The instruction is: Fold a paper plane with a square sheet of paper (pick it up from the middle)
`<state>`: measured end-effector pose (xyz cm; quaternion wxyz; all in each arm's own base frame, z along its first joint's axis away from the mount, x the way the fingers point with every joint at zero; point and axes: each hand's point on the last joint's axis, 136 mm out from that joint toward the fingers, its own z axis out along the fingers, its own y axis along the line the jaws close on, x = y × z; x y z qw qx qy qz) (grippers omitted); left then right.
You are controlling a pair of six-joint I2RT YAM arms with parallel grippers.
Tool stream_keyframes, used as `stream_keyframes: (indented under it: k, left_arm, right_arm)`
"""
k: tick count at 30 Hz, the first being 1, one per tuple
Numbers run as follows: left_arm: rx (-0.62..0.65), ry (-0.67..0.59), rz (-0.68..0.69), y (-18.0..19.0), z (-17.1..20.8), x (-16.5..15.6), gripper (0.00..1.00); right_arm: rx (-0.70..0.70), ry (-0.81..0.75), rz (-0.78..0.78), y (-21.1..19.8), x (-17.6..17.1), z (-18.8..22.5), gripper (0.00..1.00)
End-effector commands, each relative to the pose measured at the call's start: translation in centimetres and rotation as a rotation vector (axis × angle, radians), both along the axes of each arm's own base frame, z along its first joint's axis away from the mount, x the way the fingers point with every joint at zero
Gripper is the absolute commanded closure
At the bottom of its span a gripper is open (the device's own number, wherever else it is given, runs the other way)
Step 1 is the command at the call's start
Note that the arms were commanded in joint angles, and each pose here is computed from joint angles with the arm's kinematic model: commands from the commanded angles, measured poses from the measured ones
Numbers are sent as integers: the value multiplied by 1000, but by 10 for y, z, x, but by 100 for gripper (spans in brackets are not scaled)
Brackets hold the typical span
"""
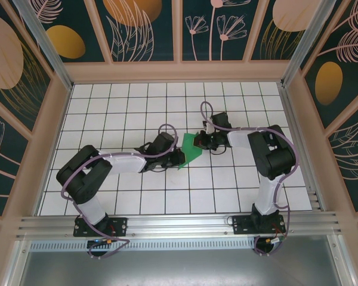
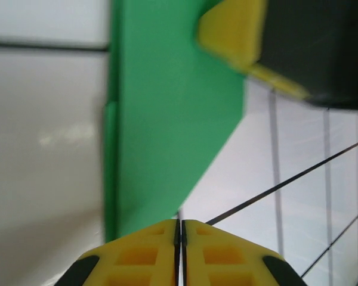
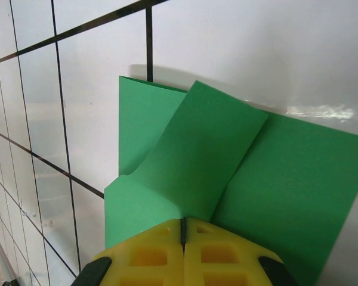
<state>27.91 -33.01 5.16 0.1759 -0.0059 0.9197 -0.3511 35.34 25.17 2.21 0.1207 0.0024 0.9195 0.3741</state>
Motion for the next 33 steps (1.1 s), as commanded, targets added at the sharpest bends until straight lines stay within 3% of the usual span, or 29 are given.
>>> stream_keyframes:
  k: [1, 12, 20, 25, 33]
  left_arm:
    - [-23, -80, 26, -6, 25, 20, 85]
    - [88, 35, 57, -5, -43, 32, 97]
    - [143, 86, 68, 8, -61, 21, 100]
    - [156, 113, 68, 11, -67, 16, 100]
    - [182, 169, 61, 21, -78, 1, 100]
  right_arm:
    - [10, -12, 28, 5, -3, -1, 97]
    - [29, -26, 47, 9, -5, 7, 97]
    - [86, -86, 140, 29, -18, 26, 97]
    - [49, -41, 128, 32, -17, 5, 97]
    - [-18, -25, 23, 2, 10, -16, 97]
